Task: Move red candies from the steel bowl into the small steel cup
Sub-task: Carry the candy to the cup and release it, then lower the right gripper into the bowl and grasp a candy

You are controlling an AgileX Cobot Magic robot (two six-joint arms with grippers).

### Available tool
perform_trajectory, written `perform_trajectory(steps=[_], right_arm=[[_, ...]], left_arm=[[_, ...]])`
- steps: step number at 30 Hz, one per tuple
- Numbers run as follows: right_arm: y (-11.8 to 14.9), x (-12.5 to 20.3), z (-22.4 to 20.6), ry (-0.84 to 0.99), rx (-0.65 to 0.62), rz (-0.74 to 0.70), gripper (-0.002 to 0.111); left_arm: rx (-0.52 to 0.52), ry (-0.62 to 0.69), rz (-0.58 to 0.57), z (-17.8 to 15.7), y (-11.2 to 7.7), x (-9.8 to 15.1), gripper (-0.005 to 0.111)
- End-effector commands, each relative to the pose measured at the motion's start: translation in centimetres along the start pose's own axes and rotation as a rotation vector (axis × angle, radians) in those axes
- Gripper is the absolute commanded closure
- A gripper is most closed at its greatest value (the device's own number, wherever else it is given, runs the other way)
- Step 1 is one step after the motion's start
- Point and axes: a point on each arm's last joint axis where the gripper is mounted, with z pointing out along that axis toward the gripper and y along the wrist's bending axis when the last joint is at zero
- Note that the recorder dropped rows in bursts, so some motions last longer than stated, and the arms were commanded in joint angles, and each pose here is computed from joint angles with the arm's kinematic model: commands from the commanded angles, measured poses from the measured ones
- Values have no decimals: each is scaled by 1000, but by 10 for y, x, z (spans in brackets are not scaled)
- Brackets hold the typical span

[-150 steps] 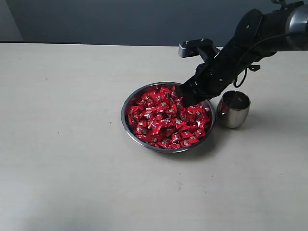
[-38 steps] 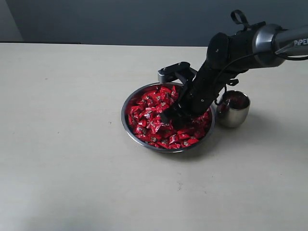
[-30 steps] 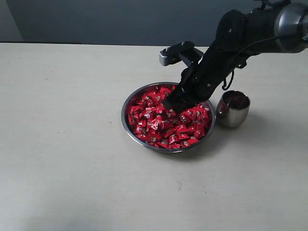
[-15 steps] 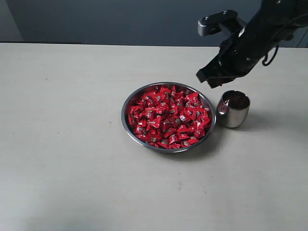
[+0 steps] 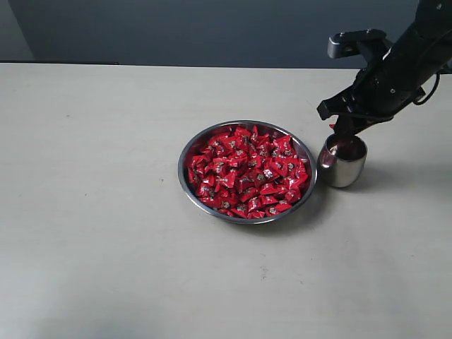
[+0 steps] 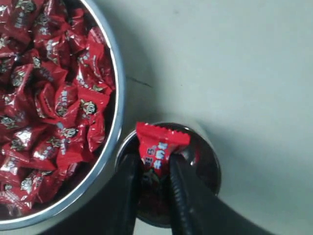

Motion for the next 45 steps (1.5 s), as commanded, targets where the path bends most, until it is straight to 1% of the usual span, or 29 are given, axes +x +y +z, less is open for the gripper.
perform_trajectory(steps=[1, 7, 8, 10, 13, 17, 18, 19, 20, 22, 26, 28, 30, 33, 39, 45], right_arm=[[-2, 1, 2, 19, -1, -3, 107], [-3, 2, 3, 29, 11, -17, 105], [-3, 2, 3, 27, 12, -17, 102], [-3, 2, 3, 22, 14, -21, 90], [-4, 1, 3, 18, 16, -21, 69], [-2, 1, 3, 12, -5, 4, 69], [0, 0, 3, 8, -25, 23, 69], [6, -1, 3, -7, -87, 44, 69], [16, -3, 3, -23, -157, 30, 69], [36, -7, 3, -43, -240, 4, 69], [79, -9, 17, -34, -266, -100, 69], [93, -8, 34, -12, -257, -142, 69], [97, -7, 47, 5, -245, -162, 69], [97, -5, 65, 29, -227, -170, 69], [93, -1, 91, 60, -210, -135, 69], [95, 0, 104, 63, -249, -54, 69]], left_arm=[[-3, -18, 0, -1, 0, -3, 106], [-3, -18, 0, -1, 0, -3, 106], [-3, -18, 0, -1, 0, -3, 106], [-3, -18, 0, -1, 0, -3, 106], [-3, -18, 0, -1, 0, -3, 106], [-3, -18, 0, -1, 0, -3, 106], [-3, -18, 0, -1, 0, -3, 106], [-3, -18, 0, -1, 0, -3, 106], [-3, -18, 0, -1, 0, -3, 106], [-3, -18, 0, -1, 0, -3, 106], [-3, -18, 0, -1, 0, -3, 106], [-3, -18, 0, -1, 0, -3, 106], [-3, -18, 0, -1, 0, -3, 106], [-3, -18, 0, -1, 0, -3, 106], [-3, -18, 0, -1, 0, -3, 106], [-3, -18, 0, -1, 0, -3, 106]])
